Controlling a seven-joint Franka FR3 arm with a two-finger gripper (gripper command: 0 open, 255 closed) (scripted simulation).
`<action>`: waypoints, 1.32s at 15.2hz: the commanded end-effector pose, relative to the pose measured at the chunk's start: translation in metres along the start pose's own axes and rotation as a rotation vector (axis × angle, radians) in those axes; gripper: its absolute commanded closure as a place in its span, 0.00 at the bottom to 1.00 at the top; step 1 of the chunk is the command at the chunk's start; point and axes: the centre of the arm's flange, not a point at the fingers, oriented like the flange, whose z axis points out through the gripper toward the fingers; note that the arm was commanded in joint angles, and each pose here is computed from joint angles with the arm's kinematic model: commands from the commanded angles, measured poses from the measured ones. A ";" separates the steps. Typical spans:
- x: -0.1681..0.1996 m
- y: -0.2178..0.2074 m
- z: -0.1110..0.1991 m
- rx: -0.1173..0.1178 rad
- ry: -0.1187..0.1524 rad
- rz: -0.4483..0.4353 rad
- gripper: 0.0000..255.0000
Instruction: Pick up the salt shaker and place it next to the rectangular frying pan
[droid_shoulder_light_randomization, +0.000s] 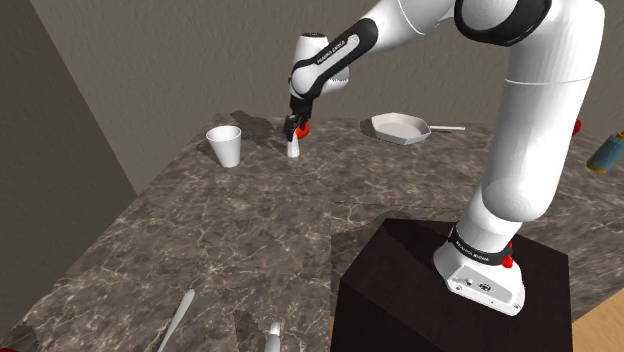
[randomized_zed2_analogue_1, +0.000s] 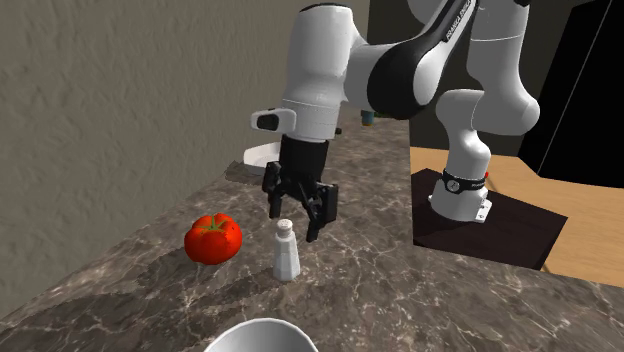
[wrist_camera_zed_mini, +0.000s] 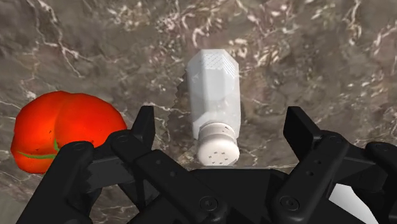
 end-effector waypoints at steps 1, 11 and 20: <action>0.000 0.001 0.011 0.000 0.001 0.000 0.00; 0.000 0.001 0.024 0.000 0.001 0.000 0.00; 0.000 0.001 0.024 0.000 0.001 0.000 1.00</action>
